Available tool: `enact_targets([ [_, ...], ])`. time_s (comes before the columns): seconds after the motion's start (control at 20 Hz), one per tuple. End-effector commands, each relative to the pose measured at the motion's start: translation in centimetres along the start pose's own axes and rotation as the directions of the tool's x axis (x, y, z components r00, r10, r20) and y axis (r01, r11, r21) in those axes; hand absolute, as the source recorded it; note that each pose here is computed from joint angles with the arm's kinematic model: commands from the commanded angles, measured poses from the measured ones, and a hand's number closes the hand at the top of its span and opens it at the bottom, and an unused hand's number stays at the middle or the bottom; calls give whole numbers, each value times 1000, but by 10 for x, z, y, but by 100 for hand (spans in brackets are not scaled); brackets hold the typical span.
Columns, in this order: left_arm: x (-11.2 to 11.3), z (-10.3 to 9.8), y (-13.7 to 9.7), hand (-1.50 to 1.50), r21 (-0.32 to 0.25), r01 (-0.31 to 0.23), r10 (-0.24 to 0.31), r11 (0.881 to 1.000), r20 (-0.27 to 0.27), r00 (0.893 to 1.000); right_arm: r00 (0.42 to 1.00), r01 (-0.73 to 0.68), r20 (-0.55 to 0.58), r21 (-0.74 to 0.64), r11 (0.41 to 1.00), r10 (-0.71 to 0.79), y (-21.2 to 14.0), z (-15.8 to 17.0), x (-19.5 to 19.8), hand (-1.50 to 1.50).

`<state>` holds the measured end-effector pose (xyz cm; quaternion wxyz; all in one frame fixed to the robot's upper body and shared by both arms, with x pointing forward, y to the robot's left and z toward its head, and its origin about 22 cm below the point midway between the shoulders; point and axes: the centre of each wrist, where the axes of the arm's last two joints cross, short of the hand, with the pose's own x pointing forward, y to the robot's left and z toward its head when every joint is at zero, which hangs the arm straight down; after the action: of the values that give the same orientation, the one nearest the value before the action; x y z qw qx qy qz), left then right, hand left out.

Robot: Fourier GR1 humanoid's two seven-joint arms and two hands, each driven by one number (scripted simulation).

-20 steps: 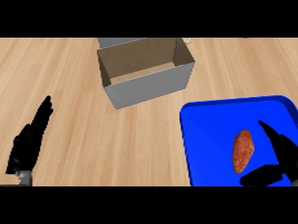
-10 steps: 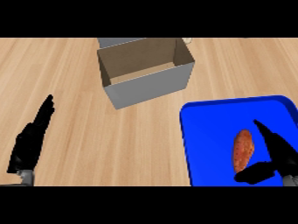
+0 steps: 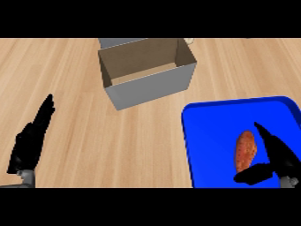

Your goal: Pick the sweet potato from the tray and place it in the cardboard box

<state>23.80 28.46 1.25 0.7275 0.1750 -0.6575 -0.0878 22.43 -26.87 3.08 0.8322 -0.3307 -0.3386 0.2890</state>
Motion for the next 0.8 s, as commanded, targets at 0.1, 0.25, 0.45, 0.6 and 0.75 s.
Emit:
enact_targets([
  [0.1,-16,-4,1,0,-16,-3,2,1000,-5,1000,1000,-1,-3,6,1000,1,5,-14,8,-150],
  [0.25,-12,0,6,0,-7,-4,4,1000,-10,1000,999,-33,-15,23,999,34,19,6,2,-150],
  [0.45,-12,-14,24,0,-9,-2,2,1000,-1,1000,999,-26,-25,55,998,28,17,-15,-18,-150],
  [0.6,-17,-10,5,0,-9,-1,1,1000,-17,1000,1000,21,-7,78,997,-20,11,-27,-6,150],
  [0.75,-9,-1,5,0,-12,-4,4,1000,-12,1000,998,-56,22,-44,997,57,13,-19,3,150],
])
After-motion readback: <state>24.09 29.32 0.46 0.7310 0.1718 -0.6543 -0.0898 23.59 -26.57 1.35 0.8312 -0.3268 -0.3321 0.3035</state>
